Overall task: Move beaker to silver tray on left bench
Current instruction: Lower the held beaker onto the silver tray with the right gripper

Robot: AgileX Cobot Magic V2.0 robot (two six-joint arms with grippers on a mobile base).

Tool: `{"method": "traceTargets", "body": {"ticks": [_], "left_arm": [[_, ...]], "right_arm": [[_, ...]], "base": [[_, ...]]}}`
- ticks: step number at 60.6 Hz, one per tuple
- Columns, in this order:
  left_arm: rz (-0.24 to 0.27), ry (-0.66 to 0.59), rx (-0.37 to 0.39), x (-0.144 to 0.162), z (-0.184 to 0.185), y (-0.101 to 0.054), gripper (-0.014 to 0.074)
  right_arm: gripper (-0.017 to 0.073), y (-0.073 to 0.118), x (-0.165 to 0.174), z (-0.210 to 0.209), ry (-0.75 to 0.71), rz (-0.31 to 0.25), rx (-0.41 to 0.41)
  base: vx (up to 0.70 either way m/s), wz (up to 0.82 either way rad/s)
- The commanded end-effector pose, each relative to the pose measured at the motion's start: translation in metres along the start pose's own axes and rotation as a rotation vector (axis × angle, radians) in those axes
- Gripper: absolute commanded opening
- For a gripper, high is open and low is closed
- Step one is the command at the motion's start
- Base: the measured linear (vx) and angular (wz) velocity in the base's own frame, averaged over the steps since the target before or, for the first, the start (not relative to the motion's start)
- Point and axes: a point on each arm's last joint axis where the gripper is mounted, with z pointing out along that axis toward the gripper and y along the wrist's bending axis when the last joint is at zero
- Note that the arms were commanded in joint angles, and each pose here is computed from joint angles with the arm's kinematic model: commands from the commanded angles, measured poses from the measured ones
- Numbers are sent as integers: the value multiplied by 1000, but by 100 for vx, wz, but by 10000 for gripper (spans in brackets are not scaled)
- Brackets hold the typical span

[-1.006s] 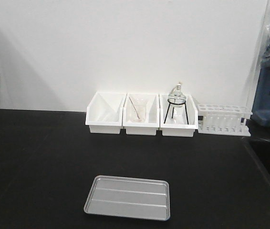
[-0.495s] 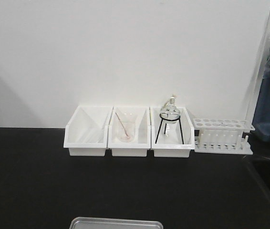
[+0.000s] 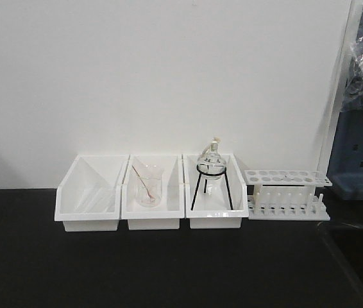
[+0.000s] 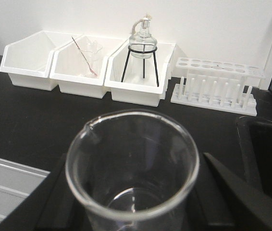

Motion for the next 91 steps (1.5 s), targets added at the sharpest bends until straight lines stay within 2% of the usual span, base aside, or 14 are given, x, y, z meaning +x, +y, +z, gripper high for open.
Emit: {"method": "traceTargets", "body": {"ticks": [1,18,24,40,48,65,76,84,91], "left_arm": [[-2,-71,4,-2,2,-1,1],[-2,-71,4,-2,2,-1,1],[-2,-71,4,-2,2,-1,1],[-2,-71,4,-2,2,-1,1],[-2,-71,4,-2,2,-1,1],[-2,-71,4,-2,2,-1,1],[-2,-71,4,-2,2,-1,1],[-2,-71,4,-2,2,-1,1],[-2,-71,4,-2,2,-1,1]], "right_arm": [[-11,2,-17,-3,-100,-17,-22],[-11,2,-17,-3,-103,-18,-23],[-11,4,-22,-3,-160,-59,-36],[-11,8,-31,-4,-257,-45,-82],[-11,14,-40,3,-338,-48,-137],[-11,32,-30,72,-264,-50,-265],[-11,49,-7,118,-221,-113,-412],[-11,56,12,147,-167,-92,-475],[-11,63,25,176,-121,-102,-534]], "base": [[5,0],[1,0],[0,0],[0,0],[0,0],[0,0],[0,0],[0,0],[0,0]]}}
